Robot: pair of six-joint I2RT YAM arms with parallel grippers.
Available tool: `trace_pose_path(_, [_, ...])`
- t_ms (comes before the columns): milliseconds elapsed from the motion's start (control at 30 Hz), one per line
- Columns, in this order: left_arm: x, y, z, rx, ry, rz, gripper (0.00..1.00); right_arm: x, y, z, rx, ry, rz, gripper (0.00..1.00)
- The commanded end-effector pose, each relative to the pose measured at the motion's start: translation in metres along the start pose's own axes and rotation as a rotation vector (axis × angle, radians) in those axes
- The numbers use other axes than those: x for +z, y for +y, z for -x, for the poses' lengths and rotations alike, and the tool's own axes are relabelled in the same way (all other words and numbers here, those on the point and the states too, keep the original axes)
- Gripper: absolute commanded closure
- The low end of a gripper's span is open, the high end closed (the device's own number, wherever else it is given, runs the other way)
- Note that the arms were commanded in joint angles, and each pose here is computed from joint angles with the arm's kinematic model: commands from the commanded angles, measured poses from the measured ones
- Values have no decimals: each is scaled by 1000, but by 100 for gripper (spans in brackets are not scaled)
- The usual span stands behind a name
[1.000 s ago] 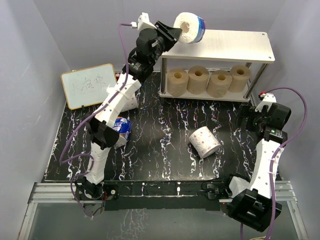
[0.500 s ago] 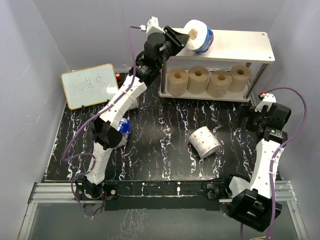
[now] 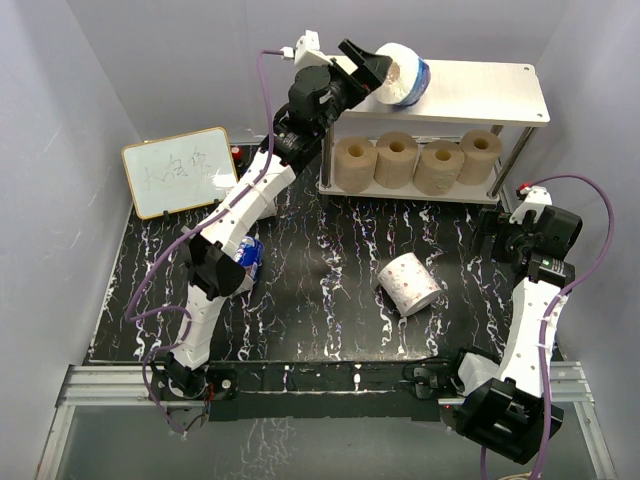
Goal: Place and organize the paper towels onto the shelf
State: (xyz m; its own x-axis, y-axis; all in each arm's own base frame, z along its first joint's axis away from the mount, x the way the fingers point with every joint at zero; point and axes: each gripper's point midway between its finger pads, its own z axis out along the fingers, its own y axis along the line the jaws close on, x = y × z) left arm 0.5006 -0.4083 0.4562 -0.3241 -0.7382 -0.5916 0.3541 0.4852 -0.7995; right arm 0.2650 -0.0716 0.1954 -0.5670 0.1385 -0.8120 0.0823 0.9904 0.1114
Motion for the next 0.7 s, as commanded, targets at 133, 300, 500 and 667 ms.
trace_pose_path(133, [-29, -77, 67, 75, -186, -212, 1, -6, 0, 19, -38, -74, -3, 2])
trace_pose_path(300, [-29, -81, 76, 91, -226, -219, 1, -7, 0, 19, -39, -75, -3, 2])
trace_pose_path(500, [-40, -81, 82, 102, -203, -187, 1, -7, 0, 19, -39, -76, -6, 2])
trace_pose_path(667, [-100, -73, 120, 283, -99, -41, 1, -11, 1, 21, -47, -92, -7, 2])
